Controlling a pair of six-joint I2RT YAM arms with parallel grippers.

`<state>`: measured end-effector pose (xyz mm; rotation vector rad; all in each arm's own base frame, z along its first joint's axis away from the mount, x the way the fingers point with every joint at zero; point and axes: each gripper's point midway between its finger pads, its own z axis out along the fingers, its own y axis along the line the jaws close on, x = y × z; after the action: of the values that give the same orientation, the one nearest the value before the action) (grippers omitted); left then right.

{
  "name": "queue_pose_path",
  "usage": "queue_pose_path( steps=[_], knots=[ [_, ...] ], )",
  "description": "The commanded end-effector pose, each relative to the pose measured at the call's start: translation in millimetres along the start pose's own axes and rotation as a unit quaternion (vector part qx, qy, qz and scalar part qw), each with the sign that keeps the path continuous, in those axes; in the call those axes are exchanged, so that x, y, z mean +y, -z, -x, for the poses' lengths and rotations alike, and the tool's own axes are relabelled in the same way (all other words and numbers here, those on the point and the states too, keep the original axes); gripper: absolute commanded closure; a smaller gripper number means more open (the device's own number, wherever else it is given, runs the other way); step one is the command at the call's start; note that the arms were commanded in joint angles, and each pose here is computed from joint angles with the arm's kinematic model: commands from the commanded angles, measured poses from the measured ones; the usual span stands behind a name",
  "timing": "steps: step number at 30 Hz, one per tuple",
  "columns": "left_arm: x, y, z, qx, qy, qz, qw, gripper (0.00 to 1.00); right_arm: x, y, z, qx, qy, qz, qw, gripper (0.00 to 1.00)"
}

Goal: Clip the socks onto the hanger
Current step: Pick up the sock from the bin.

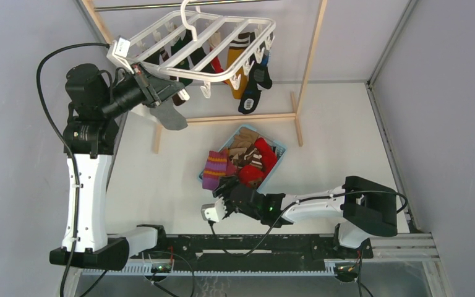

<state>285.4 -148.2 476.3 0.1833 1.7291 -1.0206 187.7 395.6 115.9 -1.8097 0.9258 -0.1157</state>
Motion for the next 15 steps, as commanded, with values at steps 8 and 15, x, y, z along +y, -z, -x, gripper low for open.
queue_pose_path(
  steps=[8, 15],
  knots=[
    [-22.3, 16.3, -0.4, 0.003, -0.020, -0.026, 0.999, 1.00, -3.3, 16.9, -5.2, 0.001, -0.022, 0.006, 1.000, 0.39],
    [-21.1, 15.7, 0.7, 0.001, -0.017, -0.023, 1.000, 1.00, -8.4, 16.7, -3.3, -0.013, -0.043, -0.018, 0.999, 0.39]
  ],
)
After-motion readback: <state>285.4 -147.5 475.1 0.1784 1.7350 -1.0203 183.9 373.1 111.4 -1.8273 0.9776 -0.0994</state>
